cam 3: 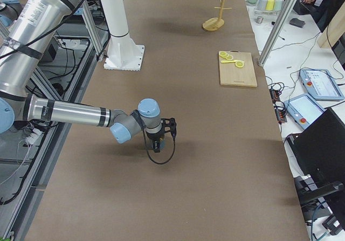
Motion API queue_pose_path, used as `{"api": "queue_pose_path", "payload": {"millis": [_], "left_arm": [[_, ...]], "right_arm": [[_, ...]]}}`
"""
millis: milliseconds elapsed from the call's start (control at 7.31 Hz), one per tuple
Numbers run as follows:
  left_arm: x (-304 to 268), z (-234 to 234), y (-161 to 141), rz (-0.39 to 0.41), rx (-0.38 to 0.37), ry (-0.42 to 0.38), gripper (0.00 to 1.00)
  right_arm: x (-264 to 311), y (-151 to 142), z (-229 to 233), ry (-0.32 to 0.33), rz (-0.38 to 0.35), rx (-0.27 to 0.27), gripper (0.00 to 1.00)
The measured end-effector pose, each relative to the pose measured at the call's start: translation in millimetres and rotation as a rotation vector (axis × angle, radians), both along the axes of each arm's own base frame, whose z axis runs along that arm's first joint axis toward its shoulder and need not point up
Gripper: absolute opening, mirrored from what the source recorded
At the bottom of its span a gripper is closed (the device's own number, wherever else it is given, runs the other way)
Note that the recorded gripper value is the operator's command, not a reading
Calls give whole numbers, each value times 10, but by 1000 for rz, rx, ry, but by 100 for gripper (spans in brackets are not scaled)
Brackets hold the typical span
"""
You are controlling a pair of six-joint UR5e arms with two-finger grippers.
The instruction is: Hang cup on storage rack
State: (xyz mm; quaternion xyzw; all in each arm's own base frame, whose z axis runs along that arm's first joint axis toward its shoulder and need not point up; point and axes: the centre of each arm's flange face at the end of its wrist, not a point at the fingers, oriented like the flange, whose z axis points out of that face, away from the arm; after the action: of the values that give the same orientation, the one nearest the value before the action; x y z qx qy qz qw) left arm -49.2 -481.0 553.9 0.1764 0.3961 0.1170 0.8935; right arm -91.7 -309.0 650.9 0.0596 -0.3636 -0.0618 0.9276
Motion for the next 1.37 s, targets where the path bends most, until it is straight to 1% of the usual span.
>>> {"api": "queue_pose_path", "payload": {"millis": [411, 821, 1095, 1368], "left_arm": [[0, -15, 1, 0, 2, 0, 99], [1, -15, 1, 0, 1, 1, 99], [1, -15, 1, 0, 0, 1, 99], [1, -9, 2, 0, -1, 1, 99]], "right_arm": [[14, 32, -8, -12, -2, 7, 0], [35, 2, -73, -30, 9, 19, 0], [108, -85, -129, -45, 47, 15, 0], [197, -264, -254, -94, 126, -19, 0]]}}
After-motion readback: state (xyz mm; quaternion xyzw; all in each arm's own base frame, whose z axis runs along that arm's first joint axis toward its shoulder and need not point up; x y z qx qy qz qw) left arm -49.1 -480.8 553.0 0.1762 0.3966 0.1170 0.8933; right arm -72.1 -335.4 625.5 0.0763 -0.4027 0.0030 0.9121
